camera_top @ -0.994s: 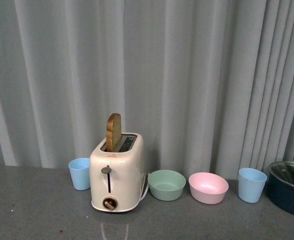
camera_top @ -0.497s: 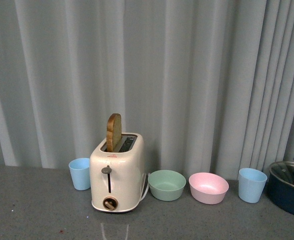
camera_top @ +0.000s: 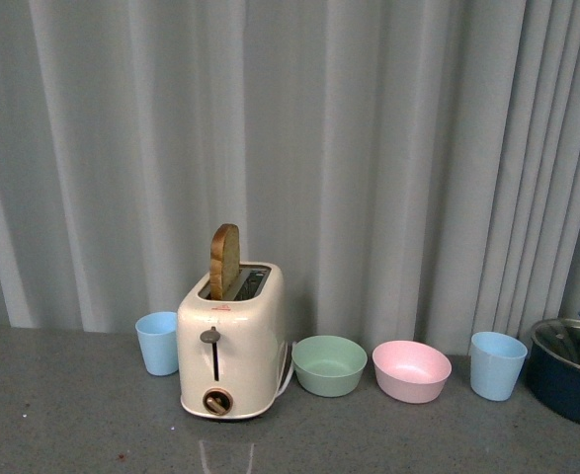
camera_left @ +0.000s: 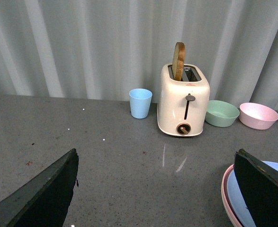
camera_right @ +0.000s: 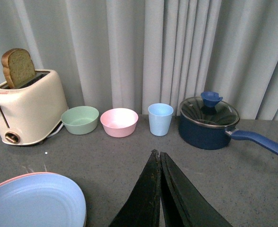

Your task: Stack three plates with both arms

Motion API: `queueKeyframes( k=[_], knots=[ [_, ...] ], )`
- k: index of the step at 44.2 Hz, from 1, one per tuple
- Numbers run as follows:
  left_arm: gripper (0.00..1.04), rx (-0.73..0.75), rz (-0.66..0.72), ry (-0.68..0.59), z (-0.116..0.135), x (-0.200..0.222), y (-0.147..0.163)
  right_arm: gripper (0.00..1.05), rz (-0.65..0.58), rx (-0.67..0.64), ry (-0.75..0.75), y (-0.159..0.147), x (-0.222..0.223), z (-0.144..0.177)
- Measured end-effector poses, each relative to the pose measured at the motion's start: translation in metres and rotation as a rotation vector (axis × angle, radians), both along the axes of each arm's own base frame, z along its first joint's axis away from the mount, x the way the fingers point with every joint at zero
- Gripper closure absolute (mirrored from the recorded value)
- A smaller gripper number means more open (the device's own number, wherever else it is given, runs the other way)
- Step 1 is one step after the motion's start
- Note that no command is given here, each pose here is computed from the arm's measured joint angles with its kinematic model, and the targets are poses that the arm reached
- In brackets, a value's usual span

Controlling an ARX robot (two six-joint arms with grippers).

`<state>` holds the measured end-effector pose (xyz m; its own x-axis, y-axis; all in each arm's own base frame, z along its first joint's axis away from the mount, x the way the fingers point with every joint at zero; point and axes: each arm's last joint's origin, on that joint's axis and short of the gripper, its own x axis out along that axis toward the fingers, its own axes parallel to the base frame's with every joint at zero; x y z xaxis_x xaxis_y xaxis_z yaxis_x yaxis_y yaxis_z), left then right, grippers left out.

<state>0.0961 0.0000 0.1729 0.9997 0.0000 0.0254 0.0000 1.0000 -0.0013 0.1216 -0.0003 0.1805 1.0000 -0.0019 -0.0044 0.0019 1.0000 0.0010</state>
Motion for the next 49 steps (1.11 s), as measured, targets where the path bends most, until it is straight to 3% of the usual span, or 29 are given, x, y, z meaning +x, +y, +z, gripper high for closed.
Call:
queueKeyframes(
  k=[46, 49],
  knots=[
    [0.07, 0.000, 0.000, 0.000, 0.000, 0.000, 0.000, 1.02, 0.000, -0.001, -0.007, 0.000, -0.024, -0.015],
    [0.07, 0.000, 0.000, 0.000, 0.000, 0.000, 0.000, 0.90, 0.000, -0.002, -0.007, 0.000, -0.024, -0.015]
  ],
)
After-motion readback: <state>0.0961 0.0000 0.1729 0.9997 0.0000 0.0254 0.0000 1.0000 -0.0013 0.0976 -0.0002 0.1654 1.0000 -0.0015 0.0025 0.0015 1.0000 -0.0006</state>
